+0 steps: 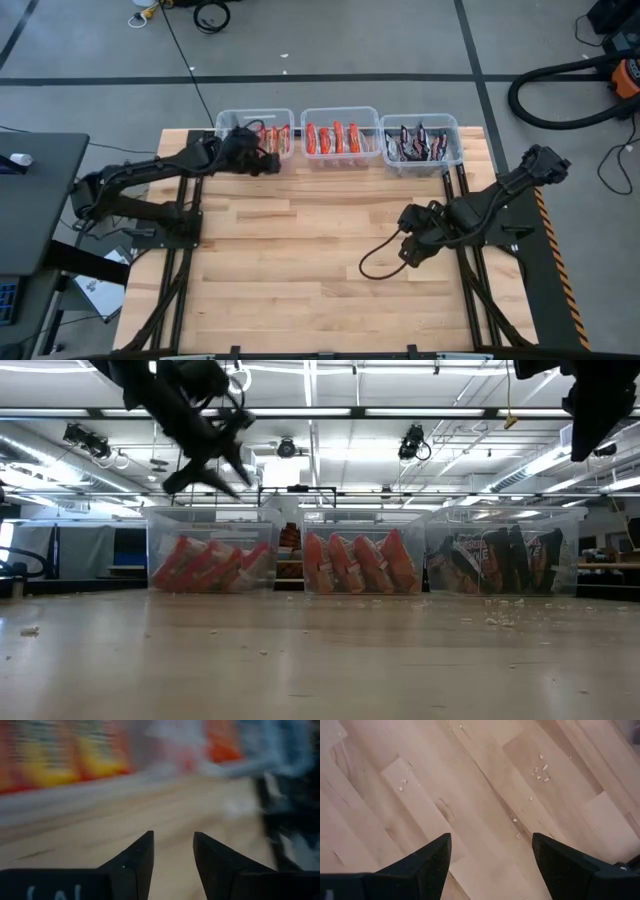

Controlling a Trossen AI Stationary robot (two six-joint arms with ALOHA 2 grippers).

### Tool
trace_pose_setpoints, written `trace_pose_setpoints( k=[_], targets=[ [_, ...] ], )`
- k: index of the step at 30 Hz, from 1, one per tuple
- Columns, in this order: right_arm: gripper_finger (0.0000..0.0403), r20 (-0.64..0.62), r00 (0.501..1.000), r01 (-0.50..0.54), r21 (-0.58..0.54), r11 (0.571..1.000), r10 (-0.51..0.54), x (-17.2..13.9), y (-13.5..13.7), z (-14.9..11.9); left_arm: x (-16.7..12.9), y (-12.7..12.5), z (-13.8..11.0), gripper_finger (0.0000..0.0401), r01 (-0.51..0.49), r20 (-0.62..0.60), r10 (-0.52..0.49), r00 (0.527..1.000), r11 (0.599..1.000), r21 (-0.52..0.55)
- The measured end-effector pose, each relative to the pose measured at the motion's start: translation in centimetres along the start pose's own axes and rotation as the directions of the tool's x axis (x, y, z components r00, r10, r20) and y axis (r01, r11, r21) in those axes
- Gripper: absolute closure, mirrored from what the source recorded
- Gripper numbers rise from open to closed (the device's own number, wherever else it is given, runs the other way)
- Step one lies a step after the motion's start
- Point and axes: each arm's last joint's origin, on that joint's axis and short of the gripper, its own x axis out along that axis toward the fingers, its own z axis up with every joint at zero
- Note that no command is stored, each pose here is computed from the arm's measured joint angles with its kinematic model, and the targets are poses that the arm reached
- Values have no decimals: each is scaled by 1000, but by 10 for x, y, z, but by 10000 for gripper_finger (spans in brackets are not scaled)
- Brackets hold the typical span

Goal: Sort Maruchan noodles
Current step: Adjust the top left transparent bin, then return to Home Position

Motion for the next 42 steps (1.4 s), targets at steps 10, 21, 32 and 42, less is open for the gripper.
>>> trace_pose_setpoints(
  k=[10,21,32,42],
  targets=[
    [120,15,1000,3,28,1000,-3,4,-6,16,-3,38,43,260,-184,181,200,963,977,-104],
    [119,52,998,-28,53,998,25,8,-9,31,-19,89,55,260,-494,98,500,861,866,-75],
    [120,114,993,-17,-3,1000,17,6,-5,30,-43,94,62,260,-513,221,554,803,830,-219],
    [213,269,945,-137,-194,971,187,27,-13,9,-102,43,30,291,-115,340,51,939,978,172]
  ],
)
